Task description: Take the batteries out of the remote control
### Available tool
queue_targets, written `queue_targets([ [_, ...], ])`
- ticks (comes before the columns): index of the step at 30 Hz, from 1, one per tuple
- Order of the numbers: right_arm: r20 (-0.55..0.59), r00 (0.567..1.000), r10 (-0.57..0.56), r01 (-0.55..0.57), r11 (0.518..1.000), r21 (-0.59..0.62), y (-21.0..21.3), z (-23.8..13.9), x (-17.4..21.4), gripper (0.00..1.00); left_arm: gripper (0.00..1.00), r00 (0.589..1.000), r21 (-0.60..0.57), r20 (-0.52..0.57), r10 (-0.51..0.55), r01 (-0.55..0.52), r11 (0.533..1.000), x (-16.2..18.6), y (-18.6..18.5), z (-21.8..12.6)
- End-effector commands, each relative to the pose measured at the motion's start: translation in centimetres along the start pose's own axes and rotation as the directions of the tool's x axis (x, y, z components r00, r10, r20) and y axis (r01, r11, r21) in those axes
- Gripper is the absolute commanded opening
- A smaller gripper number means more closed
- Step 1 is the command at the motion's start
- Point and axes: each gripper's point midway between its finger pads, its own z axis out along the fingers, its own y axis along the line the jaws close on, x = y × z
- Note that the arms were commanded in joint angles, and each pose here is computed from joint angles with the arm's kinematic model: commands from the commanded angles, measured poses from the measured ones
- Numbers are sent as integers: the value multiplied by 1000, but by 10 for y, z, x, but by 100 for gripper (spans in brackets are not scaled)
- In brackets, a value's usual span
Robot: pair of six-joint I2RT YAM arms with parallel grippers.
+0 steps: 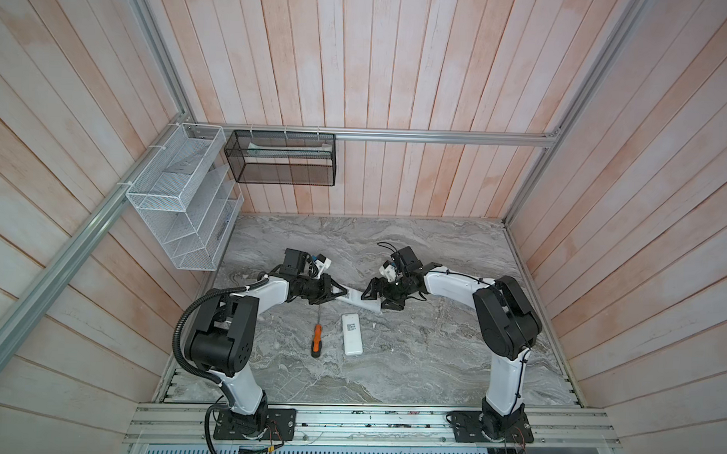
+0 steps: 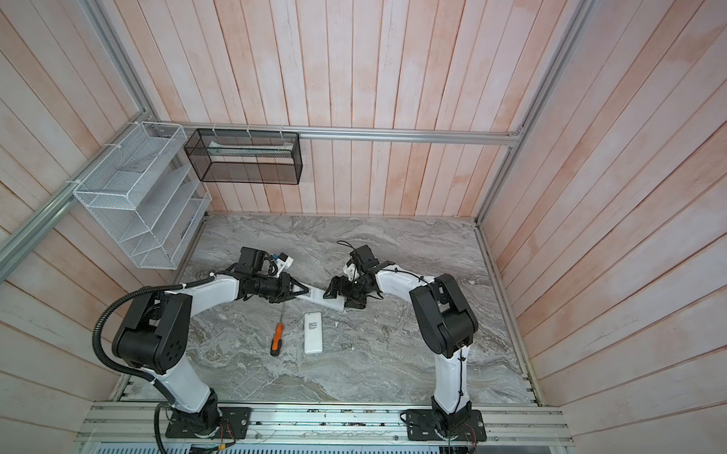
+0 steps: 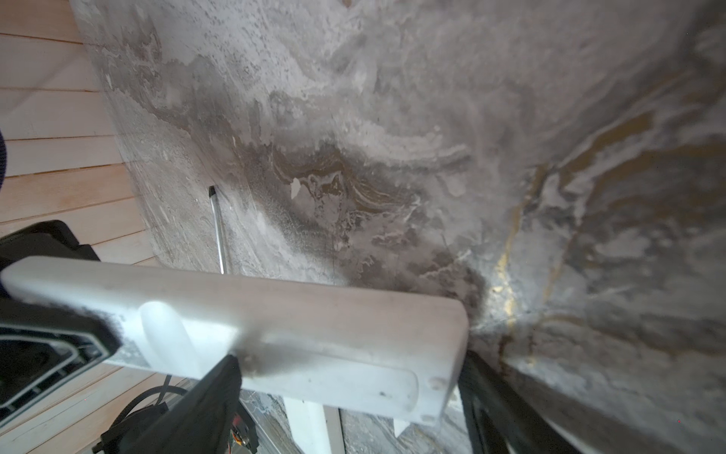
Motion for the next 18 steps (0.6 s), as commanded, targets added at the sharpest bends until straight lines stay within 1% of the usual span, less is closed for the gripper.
queue_targets([
  [1,-7,1000,11,-11,999,33,-7,17,-1,84,0,999,-78,-27,-18,16,997,11,20,9],
  [7,-9,1000,25,-25,999,47,-9,20,-2,82,0,999,-76,-31,-17,15,997,10,20,10],
  [10,-17,1000,15,-14,997,80,-12,22,0,81,0,999,-79,-30,-14,12,997,9,19,10],
  [13,-24,1000,-13,17,985,169,-20,21,3,81,0,1000,-90,-27,-14,11,996,9,20,10],
  [15,-30,999,-31,38,969,244,-26,18,4,81,0,1000,-104,-21,-12,10,995,8,21,9],
  [18,-26,998,-59,64,938,340,-32,10,4,85,0,1000,-123,-16,-14,12,992,7,24,8],
])
